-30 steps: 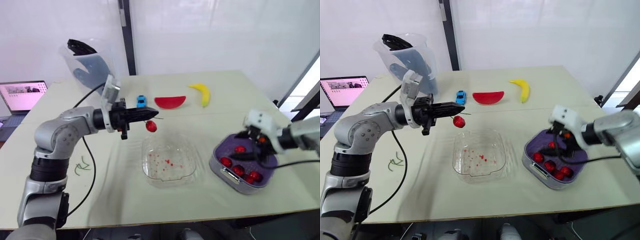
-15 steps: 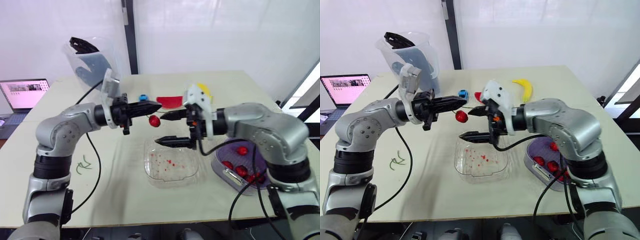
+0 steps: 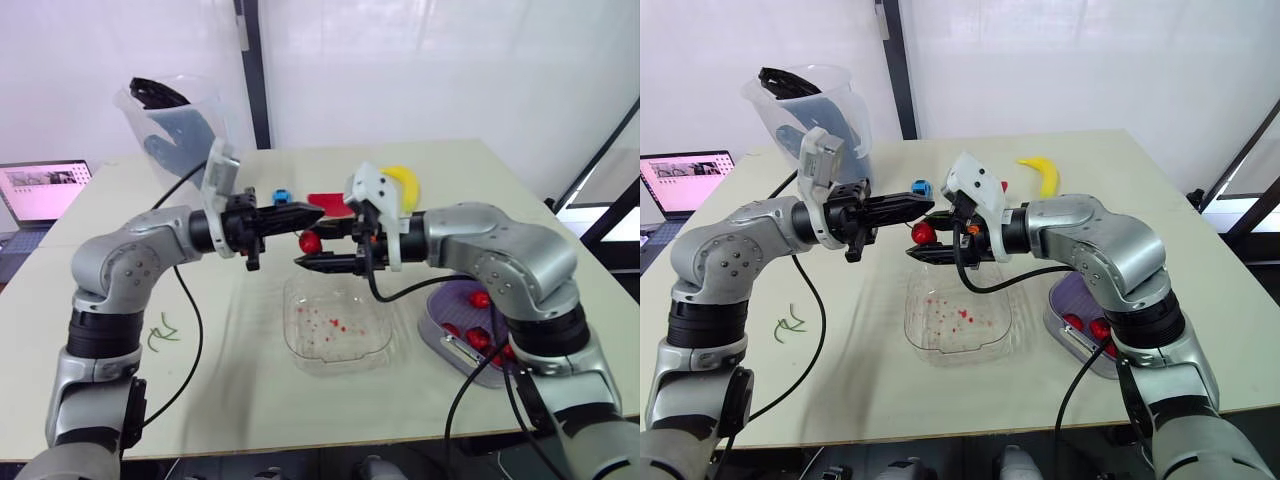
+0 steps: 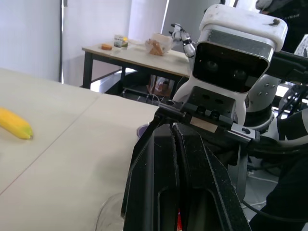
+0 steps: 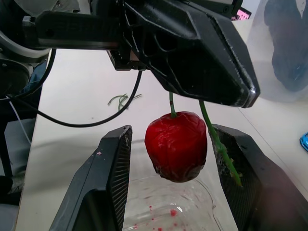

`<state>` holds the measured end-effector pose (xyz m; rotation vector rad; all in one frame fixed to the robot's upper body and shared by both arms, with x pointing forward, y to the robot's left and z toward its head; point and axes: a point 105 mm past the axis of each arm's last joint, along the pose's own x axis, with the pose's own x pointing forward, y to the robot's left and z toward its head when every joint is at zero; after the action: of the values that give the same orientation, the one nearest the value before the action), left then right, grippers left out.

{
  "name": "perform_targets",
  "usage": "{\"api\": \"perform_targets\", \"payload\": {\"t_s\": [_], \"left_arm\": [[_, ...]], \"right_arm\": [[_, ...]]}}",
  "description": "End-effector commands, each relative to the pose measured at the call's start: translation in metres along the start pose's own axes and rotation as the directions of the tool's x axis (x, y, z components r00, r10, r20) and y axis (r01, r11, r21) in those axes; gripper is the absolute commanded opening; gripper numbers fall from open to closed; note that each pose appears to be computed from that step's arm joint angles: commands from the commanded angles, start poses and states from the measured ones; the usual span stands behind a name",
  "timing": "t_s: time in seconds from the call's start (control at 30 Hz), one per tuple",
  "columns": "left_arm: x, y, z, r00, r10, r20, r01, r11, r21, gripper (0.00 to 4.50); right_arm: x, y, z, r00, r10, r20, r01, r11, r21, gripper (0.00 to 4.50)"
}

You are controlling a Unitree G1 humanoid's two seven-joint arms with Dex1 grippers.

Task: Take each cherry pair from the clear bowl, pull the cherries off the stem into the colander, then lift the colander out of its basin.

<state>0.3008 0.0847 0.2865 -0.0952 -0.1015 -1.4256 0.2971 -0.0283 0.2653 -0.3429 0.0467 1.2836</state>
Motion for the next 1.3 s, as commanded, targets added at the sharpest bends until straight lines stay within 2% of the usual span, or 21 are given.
{"api": "perform_targets", "payload": {"t_s": [0.03, 0.1, 0.13, 0.5, 0.67, 0.83, 1.03, 1.13, 1.3], "left_arm": [[0.001, -0.006, 0.008, 1.000, -0.017, 0.007, 0.017, 0.999, 0.046, 0.00], [0.001, -0.006, 0.008, 1.000, -0.017, 0.008, 0.017, 0.999, 0.047, 0.00], [0.001, -0.006, 0.008, 1.000, -0.018, 0.008, 0.017, 0.999, 0.047, 0.00], [0.000, -0.005, 0.009, 1.000, -0.016, 0.006, 0.016, 0.999, 0.051, 0.00], [0.002, -0.006, 0.008, 1.000, -0.020, 0.007, 0.020, 0.999, 0.050, 0.00], [0.001, -0.005, 0.009, 1.000, -0.020, 0.007, 0.020, 0.998, 0.056, 0.00], [0.002, -0.006, 0.010, 1.000, -0.029, 0.007, 0.028, 0.998, 0.059, 0.00], [0.000, -0.006, 0.009, 1.000, -0.023, 0.005, 0.023, 0.998, 0.060, 0.00], [-0.012, -0.001, 0.007, 1.000, 0.025, -0.010, -0.025, 0.998, 0.062, 0.00]], "right_arm": [[-0.003, 0.000, 0.018, 0.998, -0.003, 0.060, 0.006, 0.999, -0.034, 2.40], [-0.002, 0.001, 0.016, 0.998, 0.003, 0.055, -0.002, 1.000, -0.029, 1.87], [-0.002, 0.002, 0.015, 0.999, 0.007, 0.050, -0.006, 0.999, -0.032, 1.43], [-0.004, -0.002, 0.011, 0.999, -0.004, 0.037, 0.005, 1.000, -0.025, 1.43], [-0.004, 0.002, 0.011, 0.999, 0.019, 0.039, -0.018, 1.000, -0.022, 0.29], [-0.006, 0.004, 0.004, 1.000, 0.021, 0.019, -0.020, 1.000, -0.015, 0.29], [-0.014, -0.003, -0.032, 0.997, -0.015, -0.082, 0.019, 0.999, 0.049, 0.29], [-0.026, -0.001, -0.052, 0.990, -0.007, -0.142, 0.017, 0.997, 0.074, 0.29], [-0.068, -0.012, -0.055, 0.980, -0.078, -0.185, 0.097, 0.991, 0.096, 0.29]]}}
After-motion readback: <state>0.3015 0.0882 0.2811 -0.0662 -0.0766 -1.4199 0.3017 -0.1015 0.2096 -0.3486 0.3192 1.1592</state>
